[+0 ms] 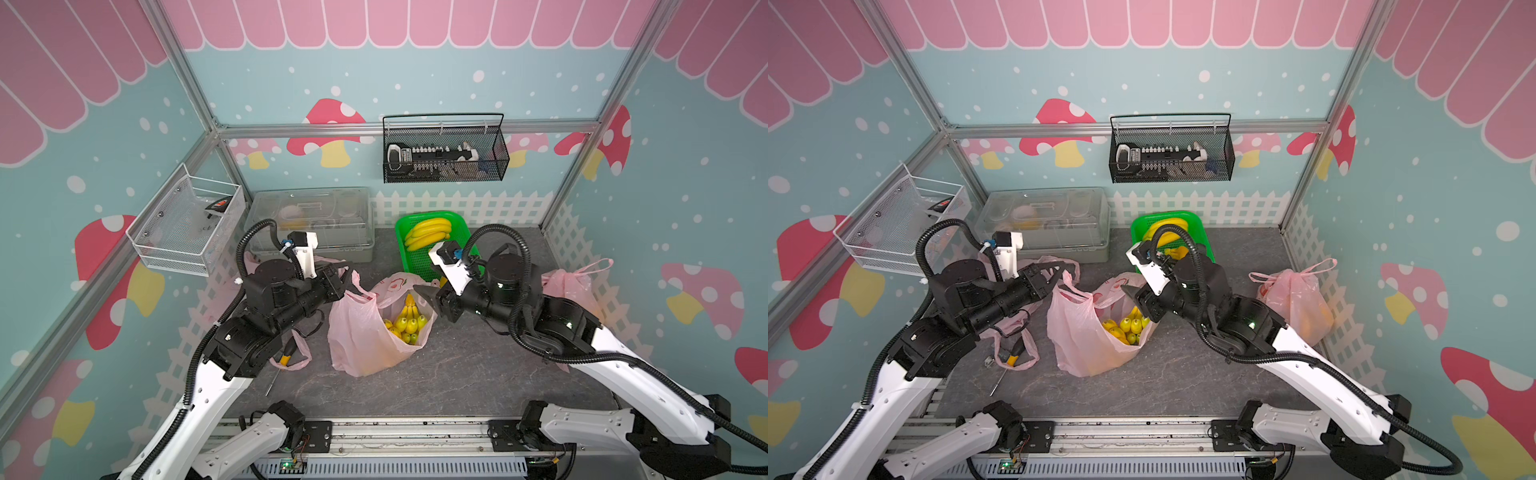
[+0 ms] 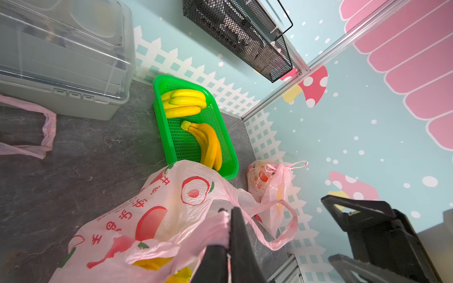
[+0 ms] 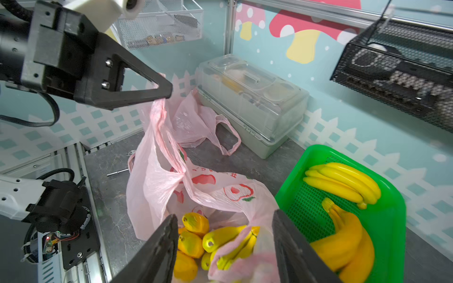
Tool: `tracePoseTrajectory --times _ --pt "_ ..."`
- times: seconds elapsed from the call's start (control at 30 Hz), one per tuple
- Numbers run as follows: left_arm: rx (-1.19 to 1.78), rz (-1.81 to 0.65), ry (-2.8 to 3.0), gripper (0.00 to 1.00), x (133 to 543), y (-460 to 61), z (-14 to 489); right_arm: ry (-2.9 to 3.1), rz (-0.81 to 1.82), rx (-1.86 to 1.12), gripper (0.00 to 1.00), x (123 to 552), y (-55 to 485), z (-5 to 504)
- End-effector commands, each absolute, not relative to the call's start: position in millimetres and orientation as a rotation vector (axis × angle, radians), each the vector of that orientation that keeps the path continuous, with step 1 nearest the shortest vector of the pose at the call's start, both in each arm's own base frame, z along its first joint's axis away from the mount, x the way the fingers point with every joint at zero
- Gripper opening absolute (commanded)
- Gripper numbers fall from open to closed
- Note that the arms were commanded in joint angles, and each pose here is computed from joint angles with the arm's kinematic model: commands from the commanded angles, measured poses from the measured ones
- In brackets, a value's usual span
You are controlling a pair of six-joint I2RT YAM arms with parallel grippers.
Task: Place the banana into a plastic bag & tie a knot
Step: Adjust the plastic bag at the center of the board.
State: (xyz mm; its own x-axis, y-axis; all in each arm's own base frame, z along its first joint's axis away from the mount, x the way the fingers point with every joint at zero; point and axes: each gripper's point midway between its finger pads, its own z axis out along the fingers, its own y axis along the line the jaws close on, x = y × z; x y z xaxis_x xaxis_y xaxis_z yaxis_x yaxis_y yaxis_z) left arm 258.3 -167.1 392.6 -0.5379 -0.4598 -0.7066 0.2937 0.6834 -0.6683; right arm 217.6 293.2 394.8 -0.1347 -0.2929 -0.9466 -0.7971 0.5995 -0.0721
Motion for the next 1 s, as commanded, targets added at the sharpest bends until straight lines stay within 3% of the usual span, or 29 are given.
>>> tracePoseTrajectory --times 0.0,0.13,0.5,0.97 --pt "-0.104 -1.039 1.889 0.0 258.5 -176.9 397.7 1.636 0.653 -0.971 0.57 215.8 329.8 398.5" --pt "-0.097 -1.067 1.882 0.0 257.5 -180.2 399.4 1.615 0.736 -1.013 0.48 219.9 362.0 397.4" --pt "-0.087 -1.087 1.875 0.0 255.6 -182.1 398.4 1.546 0.87 -1.044 0.41 215.3 394.1 408.8" --pt "-0.078 -1.123 1.849 0.0 252.1 -183.9 404.3 1.631 0.811 -1.026 0.41 231.6 406.8 386.6"
